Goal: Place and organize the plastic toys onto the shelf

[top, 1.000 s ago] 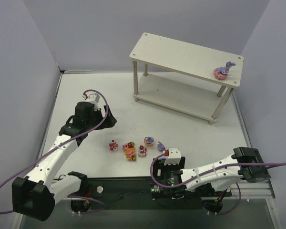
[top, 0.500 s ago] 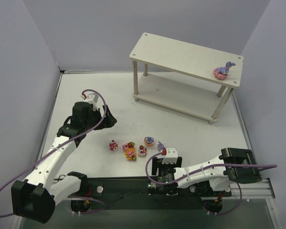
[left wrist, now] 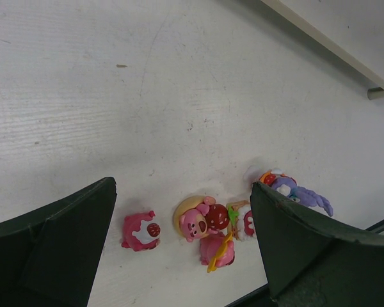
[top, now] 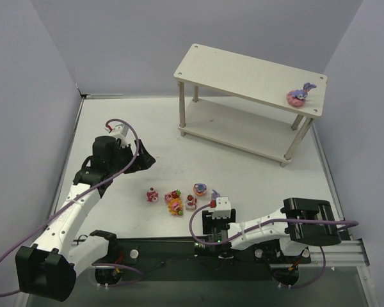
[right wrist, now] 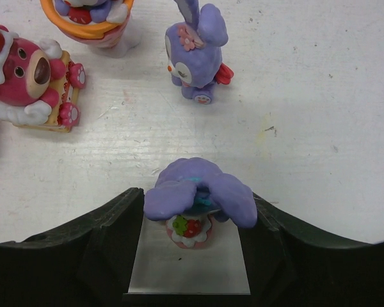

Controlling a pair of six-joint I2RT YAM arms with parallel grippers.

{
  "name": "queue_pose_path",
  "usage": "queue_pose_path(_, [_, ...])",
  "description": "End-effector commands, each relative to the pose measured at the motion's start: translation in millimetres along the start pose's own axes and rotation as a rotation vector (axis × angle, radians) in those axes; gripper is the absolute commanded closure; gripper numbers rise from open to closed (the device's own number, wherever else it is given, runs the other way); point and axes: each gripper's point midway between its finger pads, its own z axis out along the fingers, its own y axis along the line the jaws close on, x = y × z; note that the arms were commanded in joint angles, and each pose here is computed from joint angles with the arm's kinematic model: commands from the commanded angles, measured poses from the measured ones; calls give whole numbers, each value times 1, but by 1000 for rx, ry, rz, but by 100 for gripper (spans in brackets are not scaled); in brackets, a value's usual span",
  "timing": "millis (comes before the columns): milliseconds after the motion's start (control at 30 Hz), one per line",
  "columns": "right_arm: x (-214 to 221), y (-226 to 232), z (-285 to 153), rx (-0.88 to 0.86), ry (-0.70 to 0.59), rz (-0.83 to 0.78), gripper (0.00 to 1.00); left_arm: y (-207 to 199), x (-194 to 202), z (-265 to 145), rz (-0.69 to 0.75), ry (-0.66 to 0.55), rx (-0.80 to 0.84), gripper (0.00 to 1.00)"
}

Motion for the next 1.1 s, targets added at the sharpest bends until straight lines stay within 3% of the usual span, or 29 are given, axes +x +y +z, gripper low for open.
queue_pose_path(0, [-15,3,1,9,-56,-11,43,-16,-21,-7,2,-72,66,4])
queue_pose_path(300, [-20,-3,0,10,-73,-7,44,-15,-23,-7,-6,-77,70,4])
queue_pose_path(567, [-18,-5,4,28,-67,4,55,-13,-23,-7,-20,-76,79,4])
queue_pose_path(667, [-20,-5,3,25,-70,-2,62,-13,-24,-7,-22,-78,79,4])
queue_pose_path(800, [-27,-4,0,19,-71,-10,100,-12,-26,-8,-26,-84,80,4])
queue_pose_path(1067, [-77,-1,-22,-2,-111,-34,100,-14,-30,-11,-34,-93,100,4])
